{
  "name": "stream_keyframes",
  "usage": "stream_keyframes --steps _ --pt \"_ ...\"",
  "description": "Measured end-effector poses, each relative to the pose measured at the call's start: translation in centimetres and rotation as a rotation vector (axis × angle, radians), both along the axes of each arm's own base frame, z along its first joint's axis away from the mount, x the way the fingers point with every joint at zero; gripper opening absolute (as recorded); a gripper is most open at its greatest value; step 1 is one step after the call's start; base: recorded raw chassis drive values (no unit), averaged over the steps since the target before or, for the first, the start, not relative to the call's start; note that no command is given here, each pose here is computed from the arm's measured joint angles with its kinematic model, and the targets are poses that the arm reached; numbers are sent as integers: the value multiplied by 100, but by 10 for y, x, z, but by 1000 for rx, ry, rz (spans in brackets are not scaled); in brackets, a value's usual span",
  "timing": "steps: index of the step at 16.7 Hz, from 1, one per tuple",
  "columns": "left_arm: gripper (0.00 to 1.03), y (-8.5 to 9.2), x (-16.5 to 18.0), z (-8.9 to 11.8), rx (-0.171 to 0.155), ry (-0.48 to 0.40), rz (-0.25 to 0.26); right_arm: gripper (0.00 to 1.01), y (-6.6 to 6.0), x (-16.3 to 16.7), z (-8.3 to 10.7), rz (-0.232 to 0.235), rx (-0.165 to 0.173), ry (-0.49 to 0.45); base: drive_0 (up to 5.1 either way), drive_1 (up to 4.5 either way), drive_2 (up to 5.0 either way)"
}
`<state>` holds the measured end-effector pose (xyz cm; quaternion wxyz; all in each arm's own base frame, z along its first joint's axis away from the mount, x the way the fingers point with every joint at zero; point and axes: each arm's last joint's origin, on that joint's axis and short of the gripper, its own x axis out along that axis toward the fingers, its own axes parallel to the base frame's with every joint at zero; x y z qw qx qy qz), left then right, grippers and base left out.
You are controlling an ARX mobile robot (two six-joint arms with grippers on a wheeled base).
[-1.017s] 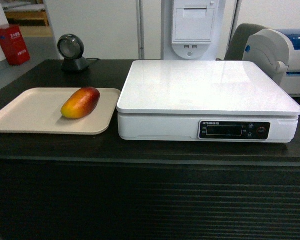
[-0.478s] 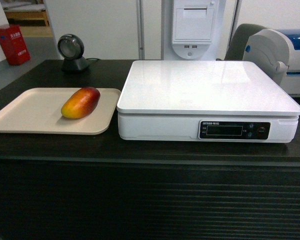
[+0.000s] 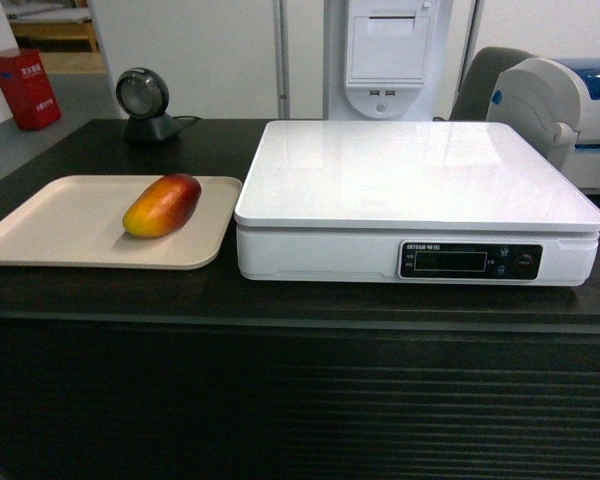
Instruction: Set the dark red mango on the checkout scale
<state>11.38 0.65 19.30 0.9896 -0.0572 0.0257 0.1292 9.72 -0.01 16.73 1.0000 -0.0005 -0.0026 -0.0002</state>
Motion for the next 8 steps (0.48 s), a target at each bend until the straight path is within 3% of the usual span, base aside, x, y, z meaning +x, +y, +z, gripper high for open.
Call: stream_keyframes --steps 3,6,8 --pt "98 13 28 23 2 -61 -57 98 0 0 0 0 0 0 0 0 0" --pt "98 28 64 35 27 -66 -113 98 0 0 0 0 0 0 0 0 0" --pt "98 38 99 47 47 -79 -179 98 0 0 0 0 0 0 0 0 0"
